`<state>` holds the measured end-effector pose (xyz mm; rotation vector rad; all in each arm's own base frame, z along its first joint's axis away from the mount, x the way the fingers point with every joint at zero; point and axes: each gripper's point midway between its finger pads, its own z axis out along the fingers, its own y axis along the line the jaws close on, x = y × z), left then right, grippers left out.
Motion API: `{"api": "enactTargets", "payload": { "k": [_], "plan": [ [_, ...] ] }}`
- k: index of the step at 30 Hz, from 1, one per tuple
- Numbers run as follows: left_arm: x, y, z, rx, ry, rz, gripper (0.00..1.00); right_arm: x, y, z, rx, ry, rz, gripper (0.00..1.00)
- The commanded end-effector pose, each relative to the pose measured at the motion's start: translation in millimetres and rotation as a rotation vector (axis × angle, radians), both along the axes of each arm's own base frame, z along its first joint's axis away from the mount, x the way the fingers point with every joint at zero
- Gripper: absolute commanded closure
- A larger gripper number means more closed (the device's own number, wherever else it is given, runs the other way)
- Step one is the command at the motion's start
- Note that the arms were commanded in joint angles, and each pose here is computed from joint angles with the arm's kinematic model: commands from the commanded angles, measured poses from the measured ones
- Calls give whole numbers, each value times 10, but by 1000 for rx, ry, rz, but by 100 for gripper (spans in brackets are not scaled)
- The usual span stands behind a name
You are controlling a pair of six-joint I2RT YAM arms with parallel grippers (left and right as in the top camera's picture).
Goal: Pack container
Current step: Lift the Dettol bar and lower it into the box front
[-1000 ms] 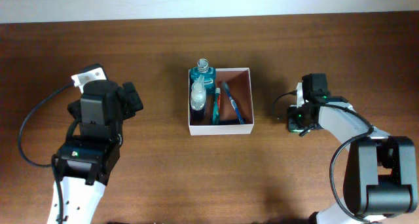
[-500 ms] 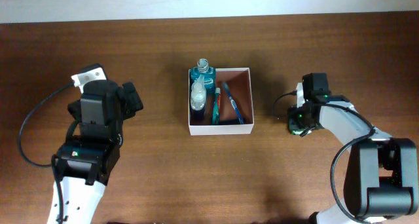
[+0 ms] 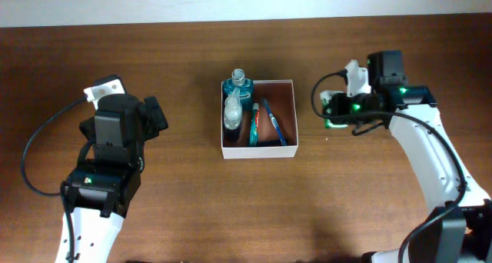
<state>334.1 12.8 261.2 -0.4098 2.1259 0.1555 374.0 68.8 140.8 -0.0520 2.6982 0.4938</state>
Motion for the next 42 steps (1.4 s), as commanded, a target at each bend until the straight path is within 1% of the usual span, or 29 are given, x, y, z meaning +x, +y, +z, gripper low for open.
{"api": "enactTargets", "payload": {
  "k": [1, 7, 19, 26, 32, 37, 42],
  "plan": [
    [10, 33, 19, 12, -2, 9, 1, 21, 403, 206, 75, -53, 65, 77],
    [10, 33, 19, 12, -2, 9, 1, 50, 837, 240, 78, -107, 148, 77],
    [10, 33, 19, 12, -2, 9, 1, 19, 1339, 230, 11, -185, 233, 76],
    [10, 33, 19, 12, -2, 9, 1, 34, 1349, 189, -37, -196, 219, 76],
    [10, 33, 19, 12, -2, 9, 1, 54, 1360, -9, -50, -151, 222, 75],
    [10, 33, 19, 12, -2, 9, 1, 98, 1382, -212, -60, -117, 226, 71],
    [10, 33, 19, 12, -2, 9, 1, 130, 1394, -319, -65, -103, 225, 71]
  ]
}}
